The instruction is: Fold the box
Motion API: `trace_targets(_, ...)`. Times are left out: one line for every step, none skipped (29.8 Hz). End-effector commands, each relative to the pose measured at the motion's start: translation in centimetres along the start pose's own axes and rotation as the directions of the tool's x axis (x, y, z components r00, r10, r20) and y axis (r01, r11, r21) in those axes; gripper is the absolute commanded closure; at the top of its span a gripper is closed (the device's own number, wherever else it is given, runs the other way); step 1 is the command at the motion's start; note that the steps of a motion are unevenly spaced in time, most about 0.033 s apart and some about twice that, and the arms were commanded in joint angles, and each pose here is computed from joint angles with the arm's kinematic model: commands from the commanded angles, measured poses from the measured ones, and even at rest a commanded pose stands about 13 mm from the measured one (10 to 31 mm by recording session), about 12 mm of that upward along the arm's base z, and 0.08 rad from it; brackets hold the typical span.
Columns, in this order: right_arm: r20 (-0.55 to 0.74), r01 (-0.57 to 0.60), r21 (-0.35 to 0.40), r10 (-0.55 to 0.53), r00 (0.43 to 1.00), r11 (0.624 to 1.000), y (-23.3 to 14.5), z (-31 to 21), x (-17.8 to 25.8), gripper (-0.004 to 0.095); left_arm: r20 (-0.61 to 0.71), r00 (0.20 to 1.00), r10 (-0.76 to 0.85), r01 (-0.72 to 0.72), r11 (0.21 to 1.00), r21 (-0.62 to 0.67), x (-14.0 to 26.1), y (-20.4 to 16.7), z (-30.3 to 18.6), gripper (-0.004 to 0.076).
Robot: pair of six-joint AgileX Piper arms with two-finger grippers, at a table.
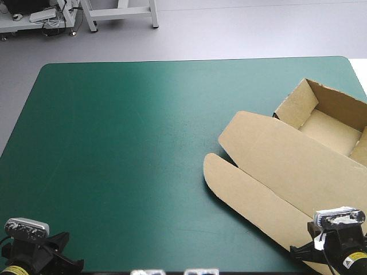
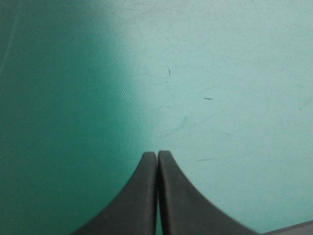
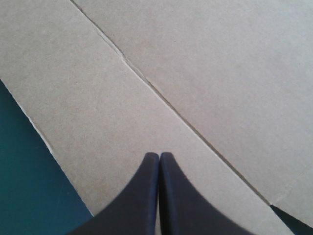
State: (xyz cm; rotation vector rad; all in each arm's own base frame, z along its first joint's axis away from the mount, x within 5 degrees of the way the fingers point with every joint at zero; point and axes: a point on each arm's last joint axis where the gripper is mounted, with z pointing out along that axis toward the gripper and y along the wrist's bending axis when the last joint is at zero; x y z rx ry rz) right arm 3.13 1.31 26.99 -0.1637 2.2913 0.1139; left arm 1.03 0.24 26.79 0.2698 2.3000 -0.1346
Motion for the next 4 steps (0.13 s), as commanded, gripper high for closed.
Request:
trace_targets(0.071,-0.001,0.000,0.001,0.997,1.000,0.01,-0.41,-1.14,0.0925,0.058,0.998,0.000,0.000,1.000,0.009,-1.02,-0.08,-0.36,0.0733)
trace_targets(0.071,-0.001,0.000,0.001,0.997,1.000,0.01,-0.41,-1.14,0.0925,0.058,0.998,0.000,0.000,1.000,0.009,-1.02,-0.08,-0.36,0.0733)
trace_targets(0.071,-0.001,0.000,0.001,0.997,1.000,0.01,-0.41,-1.14,0.0925,0.058,0.998,0.000,0.000,1.000,0.009,-1.02,-0.08,-0.36,0.0733)
trace_targets(0.071,-0.001,0.000,0.001,0.997,1.000,0.01,-0.41,-1.14,0.0925,0.058,0.998,0.000,0.000,1.000,0.009,-1.02,-0.08,-0.36,0.0733)
